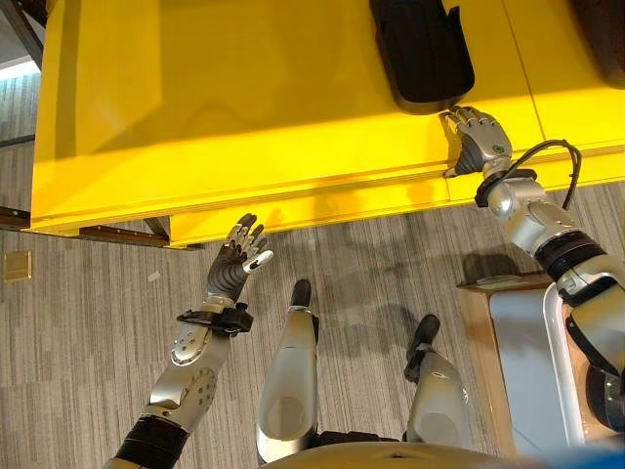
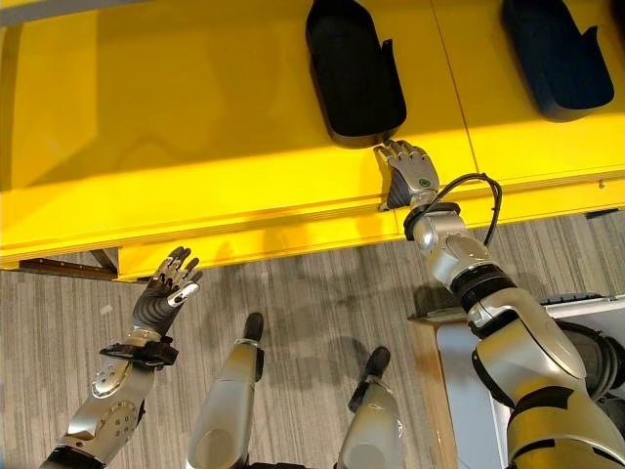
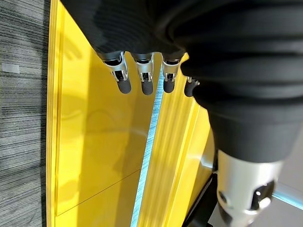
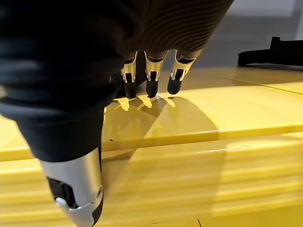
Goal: Move parts from the plastic box to the shelf.
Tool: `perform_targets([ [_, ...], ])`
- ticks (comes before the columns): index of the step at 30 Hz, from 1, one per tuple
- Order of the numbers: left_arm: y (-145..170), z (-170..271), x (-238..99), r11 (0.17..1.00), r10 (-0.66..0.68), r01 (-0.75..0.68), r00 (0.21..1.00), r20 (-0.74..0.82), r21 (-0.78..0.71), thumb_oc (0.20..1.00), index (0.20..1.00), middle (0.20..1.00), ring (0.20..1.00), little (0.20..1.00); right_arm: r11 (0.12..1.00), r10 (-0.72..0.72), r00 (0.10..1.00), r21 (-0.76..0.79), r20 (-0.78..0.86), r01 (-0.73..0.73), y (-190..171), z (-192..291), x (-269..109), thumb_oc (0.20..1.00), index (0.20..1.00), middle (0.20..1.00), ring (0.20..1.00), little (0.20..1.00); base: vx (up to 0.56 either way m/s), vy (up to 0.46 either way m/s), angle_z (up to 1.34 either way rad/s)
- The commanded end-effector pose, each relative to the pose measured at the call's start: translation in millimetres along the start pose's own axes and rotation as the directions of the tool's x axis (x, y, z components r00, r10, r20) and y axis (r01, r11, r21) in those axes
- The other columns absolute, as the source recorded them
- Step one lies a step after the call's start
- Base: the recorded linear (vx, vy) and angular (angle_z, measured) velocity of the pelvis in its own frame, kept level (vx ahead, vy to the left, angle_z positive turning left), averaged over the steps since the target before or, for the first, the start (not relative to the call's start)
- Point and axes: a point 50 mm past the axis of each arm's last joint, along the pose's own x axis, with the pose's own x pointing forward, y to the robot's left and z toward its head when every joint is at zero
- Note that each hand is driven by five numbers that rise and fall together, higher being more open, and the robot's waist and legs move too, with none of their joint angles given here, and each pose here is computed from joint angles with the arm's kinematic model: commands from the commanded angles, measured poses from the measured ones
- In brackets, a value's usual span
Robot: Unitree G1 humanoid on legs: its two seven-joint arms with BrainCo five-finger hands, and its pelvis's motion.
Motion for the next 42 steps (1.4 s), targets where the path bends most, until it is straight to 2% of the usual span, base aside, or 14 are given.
perform_targets([
  [1,-2,17,-1,0.999,-0.031,0.028,0.996,0.089,0.034,1.0,1.0,1.0,1.0,1.0,0.984,-0.141,0.977,0.132,0.163,0.12,-31,47,17,1.0,1.0,1.0,1.0,1.0,0.0,0.0,0.0],
  [5,-2,16,0,0.999,-0.023,0.019,0.996,0.086,0.045,1.0,1.0,1.0,1.0,1.0,0.975,-0.136,0.975,0.196,0.176,0.101,-17,38,-7,1.0,1.0,1.0,1.0,1.0,0.0,0.0,0.0],
  [10,-3,13,0,0.998,-0.024,0.02,0.997,0.077,0.055,1.0,1.0,1.0,1.0,1.0,0.951,-0.088,0.963,0.308,0.256,0.005,7,44,-51,1.0,1.0,1.0,1.0,1.0,0.0,-0.006,0.0],
  [18,-3,8,0,0.997,-0.025,0.021,0.998,0.057,0.069,1.0,1.0,1.0,1.0,1.0,0.886,-0.145,0.95,0.463,0.276,0.001,3,43,-87,1.0,1.0,1.0,1.0,1.0,0.0,-0.025,-0.07],
  [23,3,0,-4,0.997,0.005,-0.007,1.0,0.029,0.076,1.0,1.0,1.0,1.0,1.0,0.773,-0.242,0.937,0.634,0.252,0.029,-12,41,-124,1.0,1.0,1.0,1.0,1.0,0.05,-0.077,-0.24],
  [24,5,-1,-5,0.997,0.013,-0.015,1.0,0.023,0.076,1.0,1.0,1.0,1.0,1.0,0.767,-0.223,0.942,0.642,0.252,0.01,-10,39,-131,1.0,1.0,1.0,1.0,1.0,0.07,-0.07,-0.27],
  [27,9,-6,-9,0.996,0.032,-0.032,0.999,0.003,0.081,1.0,1.0,1.0,1.0,1.0,0.646,-0.246,0.95,0.763,0.192,0.013,-10,36,-146,1.0,1.0,1.0,1.0,1.0,0.07,-0.074,-0.2],
  [30,11,-14,-14,0.997,0.048,-0.047,0.999,-0.024,0.065,1.0,1.0,1.0,1.0,1.0,0.468,-0.238,0.963,0.884,0.129,-0.003,-4,35,-158,1.0,1.0,1.0,1.0,1.0,0.05,-0.063,-0.27],
  [31,12,-18,-17,0.997,0.063,-0.061,0.997,-0.033,0.043,1.0,1.0,1.0,1.0,1.0,0.283,-0.22,0.971,0.959,0.089,-0.024,4,34,-165,1.0,1.0,1.0,1.0,1.0,0.03,-0.097,-0.34],
  [33,10,-23,-21,0.998,0.069,-0.068,0.997,-0.044,0.017,1.0,1.0,1.0,1.0,1.0,0.157,-0.206,0.978,0.988,0.028,0.004,11,32,-173,1.0,1.0,1.0,1.0,1.0,0.01,-0.12,-0.59],
  [34,6,-27,-23,0.998,0.067,-0.068,0.996,-0.05,-0.007,1.0,1.0,1.0,1.0,1.0,0.059,-0.19,0.982,0.998,0.015,-0.004,15,35,-178,1.0,1.0,1.0,1.0,1.0,-0.03,-0.153,-0.61],
  [37,2,-31,-22,0.998,0.053,-0.054,0.997,-0.057,-0.022,1.0,1.0,1.0,1.0,1.0,0.031,-0.181,0.983,0.999,-0.021,0.027,16,28,-185,1.0,1.0,1.0,1.0,1.0,-0.04,-0.101,-0.15],
  [39,2,-33,-23,0.998,0.058,-0.059,0.997,-0.054,-0.026,1.0,1.0,1.0,1.0,1.0,0.073,-0.185,0.981,0.995,-0.058,0.073,13,21,-190,1.0,1.0,1.0,1.0,1.0,-0.03,-0.095,0.12],
  [42,3,-36,-26,0.995,0.095,-0.097,0.994,-0.053,-0.029,1.0,1.0,1.0,1.0,1.0,0.039,-0.142,0.977,0.985,-0.158,0.165,25,12,-199,1.0,1.0,1.0,1.0,1.0,0.06,-0.066,0.19],
])
